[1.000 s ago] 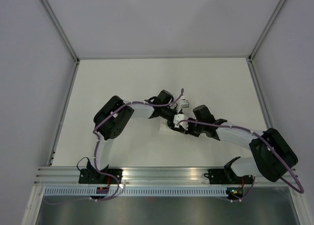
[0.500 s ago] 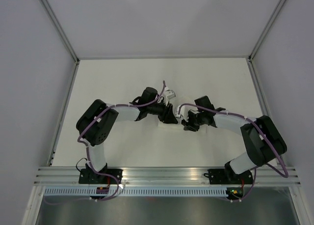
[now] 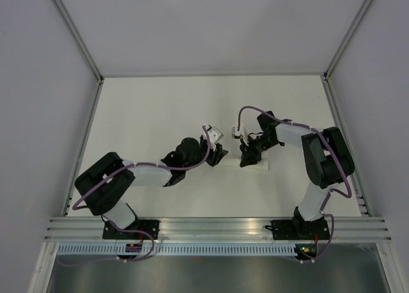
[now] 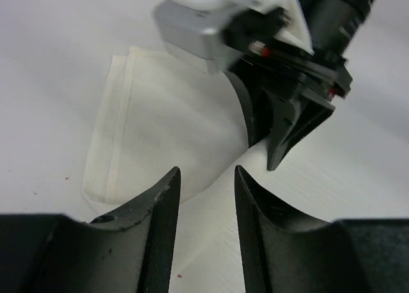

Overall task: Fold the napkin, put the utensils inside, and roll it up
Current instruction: Roll the napkin with the utensil

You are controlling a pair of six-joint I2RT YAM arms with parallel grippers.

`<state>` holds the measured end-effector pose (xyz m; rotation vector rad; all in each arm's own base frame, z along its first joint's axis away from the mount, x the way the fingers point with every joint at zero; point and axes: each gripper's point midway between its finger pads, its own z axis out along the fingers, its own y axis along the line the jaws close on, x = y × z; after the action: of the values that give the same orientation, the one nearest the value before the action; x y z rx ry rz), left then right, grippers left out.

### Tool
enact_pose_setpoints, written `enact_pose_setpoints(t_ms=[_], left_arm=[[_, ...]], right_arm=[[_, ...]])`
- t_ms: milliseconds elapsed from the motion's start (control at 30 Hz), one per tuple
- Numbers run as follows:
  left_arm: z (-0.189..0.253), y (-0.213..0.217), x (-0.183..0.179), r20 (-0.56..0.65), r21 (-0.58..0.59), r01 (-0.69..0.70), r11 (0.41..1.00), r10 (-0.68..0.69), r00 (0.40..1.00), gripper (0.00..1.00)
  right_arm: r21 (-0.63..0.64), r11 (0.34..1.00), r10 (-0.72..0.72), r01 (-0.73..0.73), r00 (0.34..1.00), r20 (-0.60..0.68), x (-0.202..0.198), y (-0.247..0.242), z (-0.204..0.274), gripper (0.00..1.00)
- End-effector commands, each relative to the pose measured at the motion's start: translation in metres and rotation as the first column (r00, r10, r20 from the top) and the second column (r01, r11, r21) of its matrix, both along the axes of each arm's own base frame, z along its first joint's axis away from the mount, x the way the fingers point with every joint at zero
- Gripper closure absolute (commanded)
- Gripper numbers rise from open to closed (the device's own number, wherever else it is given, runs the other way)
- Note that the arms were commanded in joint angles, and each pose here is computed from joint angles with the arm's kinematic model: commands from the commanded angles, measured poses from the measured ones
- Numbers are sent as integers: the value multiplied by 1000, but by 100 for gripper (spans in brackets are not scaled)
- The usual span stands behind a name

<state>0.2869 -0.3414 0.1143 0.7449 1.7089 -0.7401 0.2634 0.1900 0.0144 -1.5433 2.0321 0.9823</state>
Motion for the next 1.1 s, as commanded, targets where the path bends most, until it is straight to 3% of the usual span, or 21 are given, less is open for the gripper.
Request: enact_pose_setpoints(t_ms=[0, 200, 400, 667, 900, 1067], left_arm=[[20, -3, 0, 308, 115, -88, 990, 48, 950, 55], [-4, -31, -30, 467, 294, -29, 955, -117, 877, 43], [-38, -46, -44, 513, 446, 5, 895, -260, 819, 38], [-60, -51, -39, 547, 528, -14, 849, -328, 770, 27], [-94, -55, -47, 418, 628, 91, 773, -433, 798, 30], [-120, -52, -57, 282, 669, 188, 719, -480, 830, 45]], right_arm=[[-116, 991, 43, -63, 986, -164, -37, -23, -34, 87], [-121, 990, 41, -66, 979, -199, -36, -24, -38, 87], [-125, 990, 35, -63, 976, -217, -36, -24, -39, 88], [-128, 989, 39, -71, 970, -239, -37, -25, -41, 88], [-127, 989, 40, -74, 967, -251, -38, -25, -41, 88], [-126, 989, 45, -79, 966, -254, -37, -25, -41, 89]])
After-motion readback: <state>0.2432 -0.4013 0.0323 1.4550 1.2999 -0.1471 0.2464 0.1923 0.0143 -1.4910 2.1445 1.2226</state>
